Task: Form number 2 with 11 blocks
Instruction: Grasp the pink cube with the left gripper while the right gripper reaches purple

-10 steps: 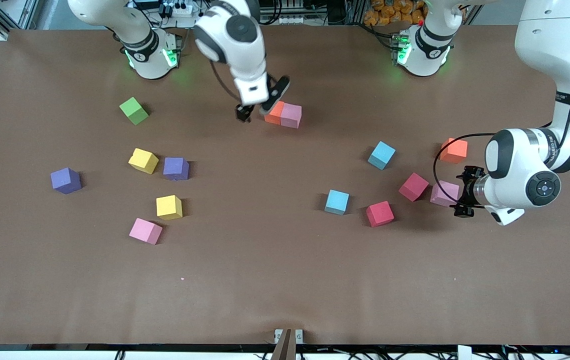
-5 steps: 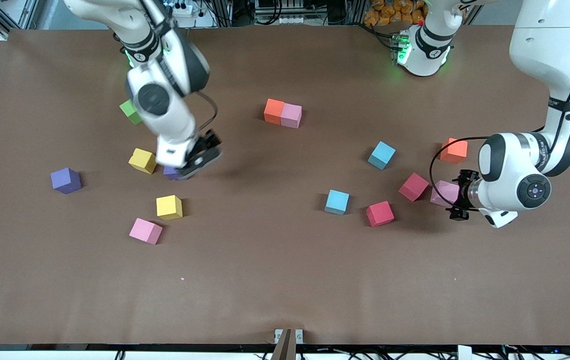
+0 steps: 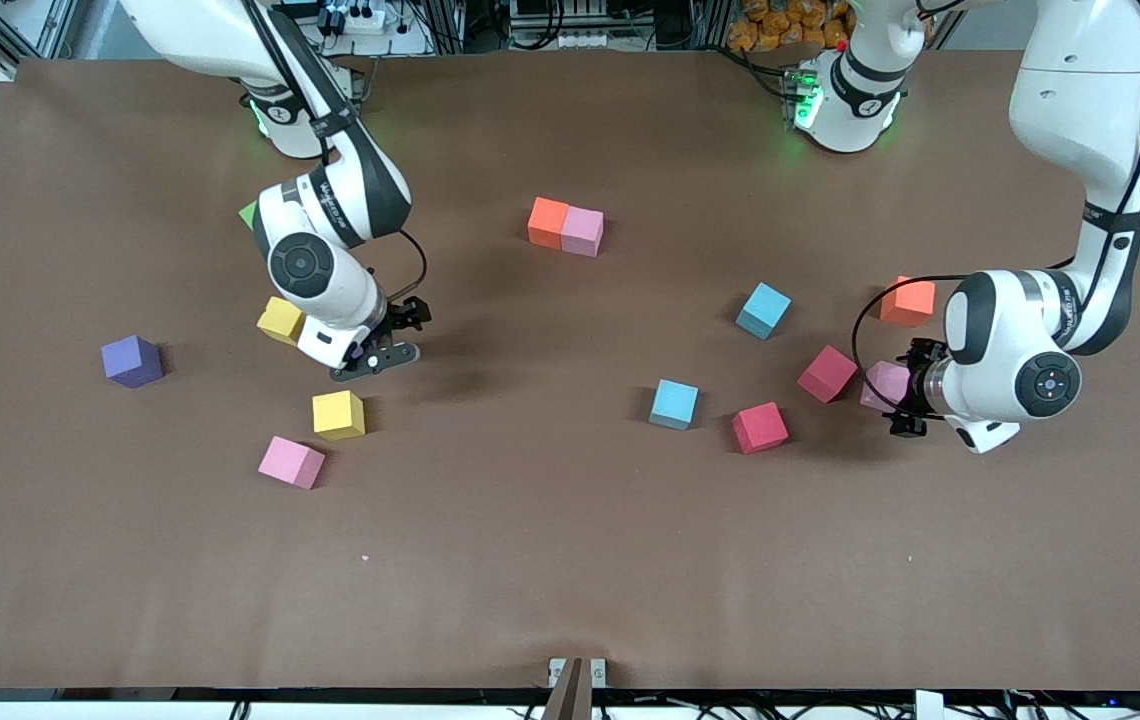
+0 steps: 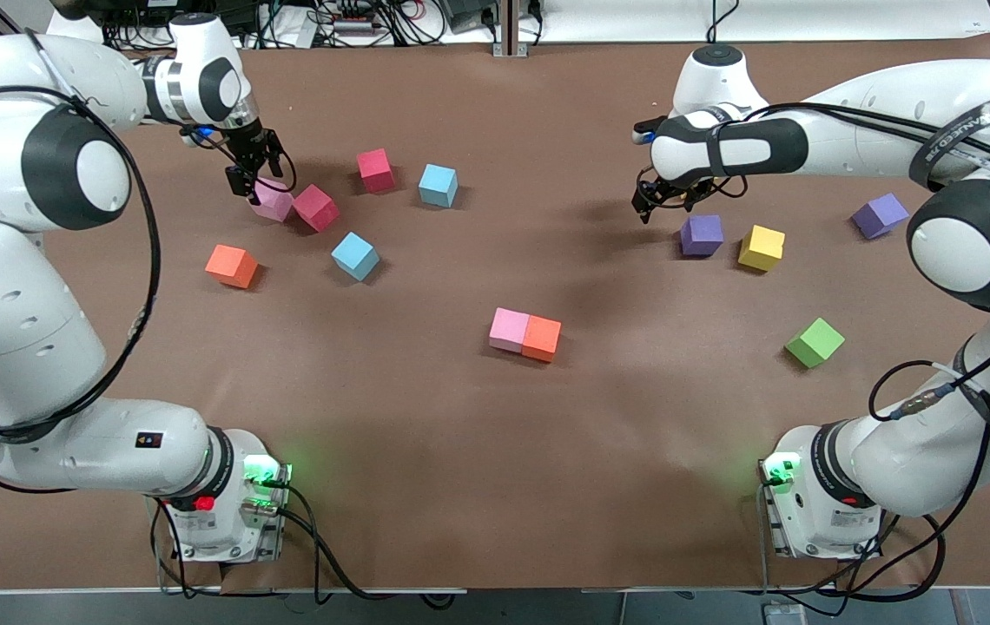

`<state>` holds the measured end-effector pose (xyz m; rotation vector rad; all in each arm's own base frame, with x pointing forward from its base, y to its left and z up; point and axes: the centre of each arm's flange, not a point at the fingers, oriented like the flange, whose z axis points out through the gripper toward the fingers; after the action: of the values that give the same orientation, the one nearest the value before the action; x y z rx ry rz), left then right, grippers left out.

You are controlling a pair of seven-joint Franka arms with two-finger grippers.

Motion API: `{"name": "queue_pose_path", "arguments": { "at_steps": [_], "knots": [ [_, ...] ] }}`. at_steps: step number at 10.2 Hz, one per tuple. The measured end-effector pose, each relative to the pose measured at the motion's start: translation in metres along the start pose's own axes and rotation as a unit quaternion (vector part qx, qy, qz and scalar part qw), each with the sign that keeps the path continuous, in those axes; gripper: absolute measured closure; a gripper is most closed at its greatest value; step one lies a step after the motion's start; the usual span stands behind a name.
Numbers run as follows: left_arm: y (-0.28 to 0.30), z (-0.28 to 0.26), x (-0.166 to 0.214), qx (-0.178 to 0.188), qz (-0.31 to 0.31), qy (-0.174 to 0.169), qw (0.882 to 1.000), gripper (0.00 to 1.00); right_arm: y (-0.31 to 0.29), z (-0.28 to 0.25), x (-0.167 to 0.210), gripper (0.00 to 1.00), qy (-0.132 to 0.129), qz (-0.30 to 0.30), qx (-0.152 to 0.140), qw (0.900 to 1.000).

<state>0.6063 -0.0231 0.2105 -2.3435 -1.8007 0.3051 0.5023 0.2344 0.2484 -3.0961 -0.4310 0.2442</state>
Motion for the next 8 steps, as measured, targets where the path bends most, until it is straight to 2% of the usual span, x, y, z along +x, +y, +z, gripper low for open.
{"name": "queue_pose_path", "arguments": {
  "at_steps": [5, 7, 8],
  "knots": [
    [-0.005, 0.018, -0.001, 0.005, 0.000, -0.001, 1.000, 0.01, -0.001, -0.006, 0.005, 0.00, 0.012, 0.007, 0.002, 1.000],
    [-0.005, 0.020, -0.002, 0.007, 0.002, 0.000, 1.000, 0.13, -0.001, -0.009, 0.006, 0.00, 0.015, 0.006, 0.003, 1.000],
    [-0.004, 0.021, -0.003, 0.007, 0.006, 0.000, 1.000, 0.27, -0.001, -0.010, 0.007, 0.00, 0.017, 0.006, 0.003, 1.000]
  ]
}}
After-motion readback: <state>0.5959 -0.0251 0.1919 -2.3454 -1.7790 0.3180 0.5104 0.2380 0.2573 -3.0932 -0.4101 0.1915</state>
